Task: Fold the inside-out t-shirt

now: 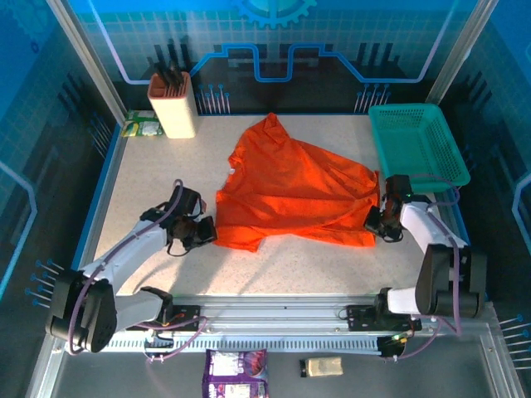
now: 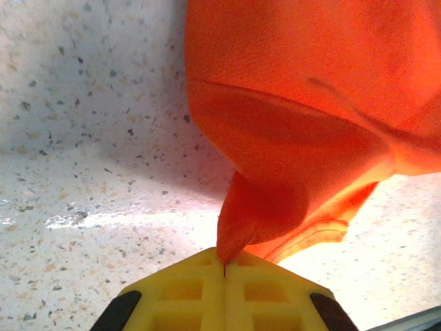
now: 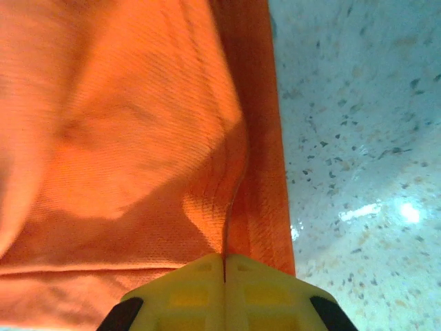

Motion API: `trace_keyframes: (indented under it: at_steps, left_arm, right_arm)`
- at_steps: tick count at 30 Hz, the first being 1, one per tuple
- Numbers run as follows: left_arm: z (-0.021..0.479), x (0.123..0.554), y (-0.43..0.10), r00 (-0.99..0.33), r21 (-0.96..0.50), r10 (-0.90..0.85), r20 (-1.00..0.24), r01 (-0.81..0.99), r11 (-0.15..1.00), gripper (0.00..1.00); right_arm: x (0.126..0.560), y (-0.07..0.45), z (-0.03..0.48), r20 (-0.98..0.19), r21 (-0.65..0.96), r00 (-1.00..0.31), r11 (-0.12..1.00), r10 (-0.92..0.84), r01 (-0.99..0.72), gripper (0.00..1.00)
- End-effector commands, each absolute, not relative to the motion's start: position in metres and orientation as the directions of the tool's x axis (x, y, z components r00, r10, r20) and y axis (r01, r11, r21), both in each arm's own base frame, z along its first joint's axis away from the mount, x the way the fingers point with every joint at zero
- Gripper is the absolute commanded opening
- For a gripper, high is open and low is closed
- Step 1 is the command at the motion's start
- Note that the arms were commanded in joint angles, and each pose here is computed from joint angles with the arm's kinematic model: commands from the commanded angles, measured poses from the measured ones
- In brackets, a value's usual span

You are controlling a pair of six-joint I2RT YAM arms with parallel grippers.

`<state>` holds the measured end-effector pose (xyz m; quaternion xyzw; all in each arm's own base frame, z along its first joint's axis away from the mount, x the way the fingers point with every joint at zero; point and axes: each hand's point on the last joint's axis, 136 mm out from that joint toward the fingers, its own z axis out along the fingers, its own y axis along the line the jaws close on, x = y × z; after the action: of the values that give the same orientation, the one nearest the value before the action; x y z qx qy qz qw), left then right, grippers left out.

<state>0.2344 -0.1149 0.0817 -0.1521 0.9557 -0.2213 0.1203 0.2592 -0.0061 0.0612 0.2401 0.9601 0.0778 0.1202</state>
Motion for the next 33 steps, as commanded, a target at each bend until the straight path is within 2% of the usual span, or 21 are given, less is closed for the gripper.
trace_keyframes:
  at_steps: [1,7,12,16,20,23,26,29,31,33]
  left_arm:
    - [0.137,0.254,-0.115,-0.884,-0.536,-0.395,-0.248,-0.214,0.816,0.00]
    - [0.249,0.298,-0.099,-0.756,-0.669,-0.512,-0.408,-0.134,0.731,0.00]
    - [0.340,0.319,-0.067,-0.597,-0.722,-0.606,-0.526,-0.063,0.689,0.00]
    - [0.366,0.336,-0.058,-0.548,-0.749,-0.638,-0.541,-0.032,0.662,0.00]
    - [0.354,0.354,-0.071,-0.590,-0.821,-0.671,-0.450,-0.022,0.570,0.00]
    - [0.390,0.360,-0.065,-0.548,-0.829,-0.678,-0.489,0.049,0.558,0.00]
    - [0.489,0.346,-0.039,-0.404,-0.753,-0.654,-0.639,0.160,0.638,0.00]
    - [0.586,0.313,-0.032,-0.223,-0.626,-0.585,-0.780,0.278,0.729,0.00]
    - [0.613,0.300,-0.035,-0.175,-0.601,-0.578,-0.797,0.321,0.732,0.00]
    - [0.604,0.308,-0.038,-0.207,-0.649,-0.619,-0.758,0.335,0.683,0.00]
  right_arm:
    - [0.277,-0.006,0.120,-0.309,0.290,-0.811,0.861,0.497,0.418,0.00]
    - [0.305,-0.005,0.249,-0.564,0.372,-0.691,0.886,0.453,0.278,0.00]
    - [0.311,-0.007,0.380,-0.784,0.381,-0.474,0.914,0.400,0.142,0.00]
    - [0.285,-0.025,0.490,-0.916,0.287,-0.246,0.947,0.315,0.145,0.00]
    - [0.248,-0.038,0.567,-0.966,0.246,-0.041,0.952,0.257,0.183,0.00]
    - [0.249,-0.035,0.572,-0.956,0.289,0.001,0.945,0.293,0.153,0.00]
    - [0.280,-0.016,0.539,-0.921,0.377,-0.087,0.925,0.380,0.054,0.00]
    - [0.309,0.010,0.508,-0.859,0.493,-0.200,0.868,0.472,-0.066,0.00]
    - [0.318,0.020,0.501,-0.832,0.537,-0.235,0.835,0.502,-0.118,0.00]
    - [0.312,0.013,0.512,-0.859,0.495,-0.203,0.864,0.470,-0.094,0.00]
